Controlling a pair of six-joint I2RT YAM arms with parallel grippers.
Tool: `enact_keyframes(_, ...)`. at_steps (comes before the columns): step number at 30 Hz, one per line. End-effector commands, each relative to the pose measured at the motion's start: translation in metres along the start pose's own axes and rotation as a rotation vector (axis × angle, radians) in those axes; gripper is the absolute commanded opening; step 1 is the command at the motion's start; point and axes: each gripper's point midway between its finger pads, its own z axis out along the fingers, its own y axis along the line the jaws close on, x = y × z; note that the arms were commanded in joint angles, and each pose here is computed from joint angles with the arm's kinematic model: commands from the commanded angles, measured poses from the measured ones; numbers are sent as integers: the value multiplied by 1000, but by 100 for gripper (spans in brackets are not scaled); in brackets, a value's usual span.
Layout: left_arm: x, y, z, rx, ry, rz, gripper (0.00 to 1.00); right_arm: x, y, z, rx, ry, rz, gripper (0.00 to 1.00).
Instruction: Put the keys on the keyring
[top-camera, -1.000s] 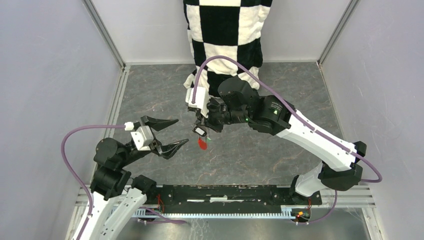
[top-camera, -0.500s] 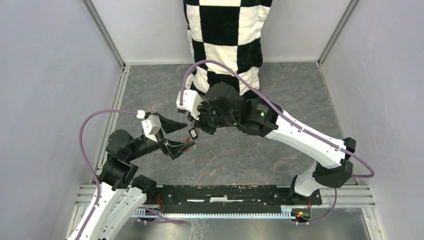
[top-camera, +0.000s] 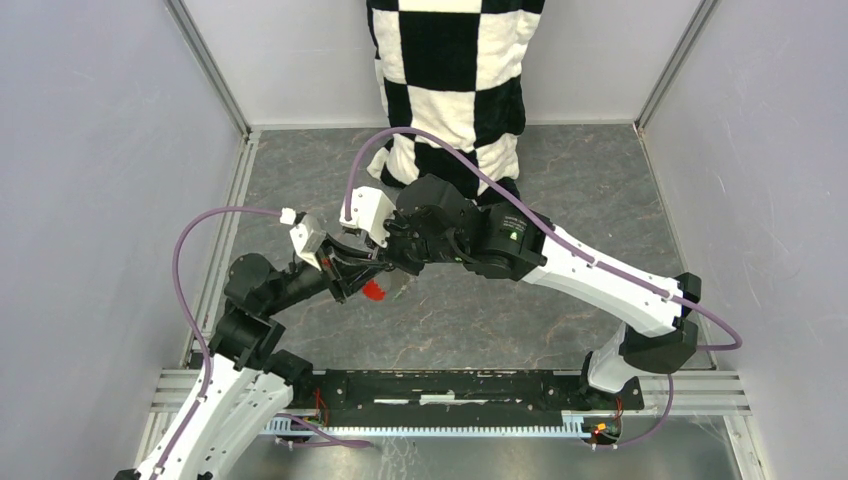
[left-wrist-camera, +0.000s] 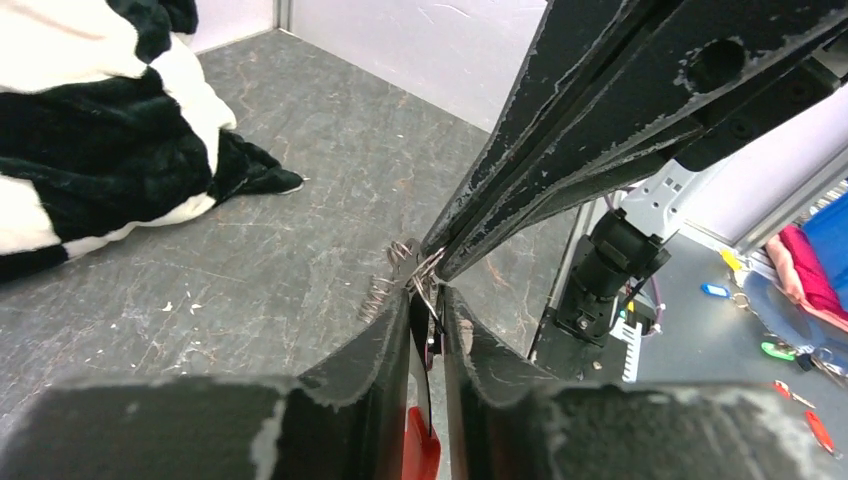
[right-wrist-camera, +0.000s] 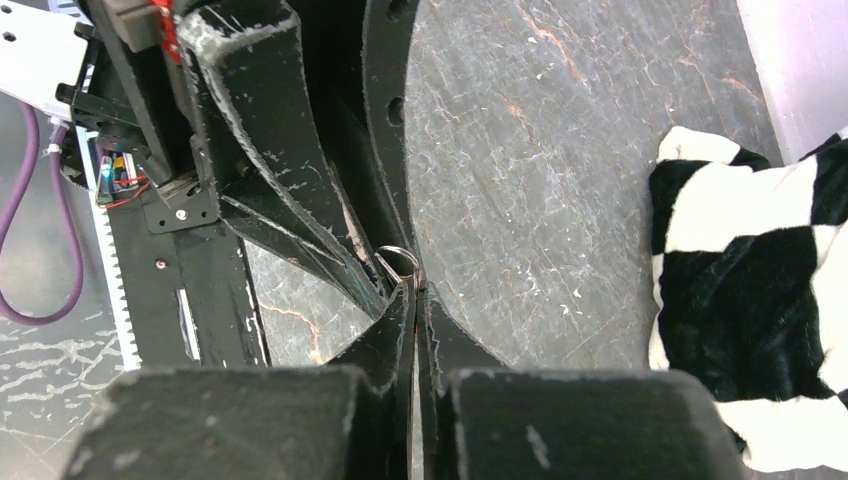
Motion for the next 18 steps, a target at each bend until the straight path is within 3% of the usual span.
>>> enact_keyframes(1,-25,-4,-5,-32,-70,9,21,-17,-7,-9,44,-62,2,0)
enact_keyframes(9,-38,-13,-18,-64,-85,4,19,2,-2,-7,29,-31,-17,0)
enact_keyframes(15,-47,-15,-21,-80,-79,16,31,14,7,-2,-16,-11,-37,0)
enact_keyframes(18,-48,-14,-22,-93,-69,14,32,19,9,-1,-23,-6,-49,0)
